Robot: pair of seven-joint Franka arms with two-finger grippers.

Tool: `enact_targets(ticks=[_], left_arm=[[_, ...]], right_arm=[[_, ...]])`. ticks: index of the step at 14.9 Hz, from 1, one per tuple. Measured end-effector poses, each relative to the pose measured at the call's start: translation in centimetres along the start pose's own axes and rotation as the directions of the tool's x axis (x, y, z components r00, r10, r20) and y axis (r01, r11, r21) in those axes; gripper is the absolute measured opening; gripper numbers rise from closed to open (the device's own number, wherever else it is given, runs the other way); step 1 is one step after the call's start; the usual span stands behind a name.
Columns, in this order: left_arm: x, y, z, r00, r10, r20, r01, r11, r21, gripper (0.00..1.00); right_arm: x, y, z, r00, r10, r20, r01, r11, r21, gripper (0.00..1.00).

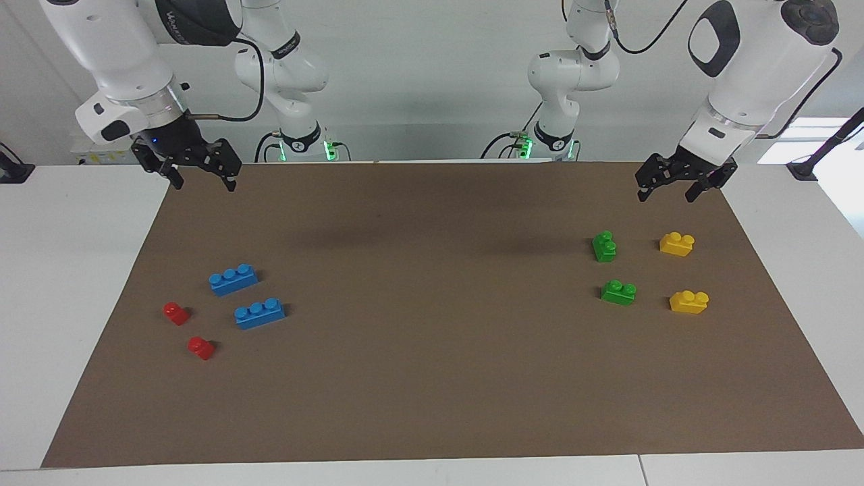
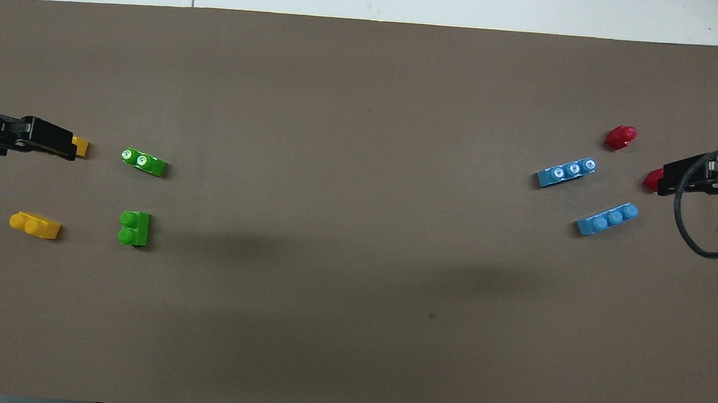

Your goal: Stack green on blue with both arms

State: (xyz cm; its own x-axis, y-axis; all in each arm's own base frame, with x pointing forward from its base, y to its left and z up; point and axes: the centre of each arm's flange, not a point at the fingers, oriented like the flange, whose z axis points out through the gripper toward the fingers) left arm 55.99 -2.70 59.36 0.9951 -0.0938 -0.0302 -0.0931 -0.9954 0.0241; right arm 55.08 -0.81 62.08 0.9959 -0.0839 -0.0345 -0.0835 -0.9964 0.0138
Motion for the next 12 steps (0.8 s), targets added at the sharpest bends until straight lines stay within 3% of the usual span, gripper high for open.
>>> enact_targets(ticks=[4,7,8,10,12], left_arm=[[0.0,-0.3,0.1,1.0,-0.005,0.002,0.005,1.0,0.0,1.0],[-0.6,-1.2,1.7,0.998,-0.046,0.038,0.046,0.999,-0.002,1.0],[-1.1,-1.7,3.0,0.997,-0.06,0.055,0.06,0.998,-0.002,1.0],[-1.8,-2.2,5.4,0.997,-0.072,0.018,0.072,0.997,-0.002,1.0],[-2.9,-2.3,8.3,0.997,-0.076,-0.001,0.076,0.997,-0.002,1.0]], right_arm=[[0.3,0.2,-0.2,0.999,0.033,-0.025,-0.033,0.999,0.003,1.0],[0.6,0.5,-0.2,0.981,0.189,-0.043,-0.188,0.982,0.012,1.0],[0.8,0.5,0.1,0.962,0.269,-0.044,-0.269,0.963,0.016,1.0],[1.6,0.5,1.1,0.91,0.412,-0.041,-0.411,0.911,0.03,1.0],[2.8,0.5,2.9,0.849,0.528,-0.001,-0.527,0.848,0.054,1.0]])
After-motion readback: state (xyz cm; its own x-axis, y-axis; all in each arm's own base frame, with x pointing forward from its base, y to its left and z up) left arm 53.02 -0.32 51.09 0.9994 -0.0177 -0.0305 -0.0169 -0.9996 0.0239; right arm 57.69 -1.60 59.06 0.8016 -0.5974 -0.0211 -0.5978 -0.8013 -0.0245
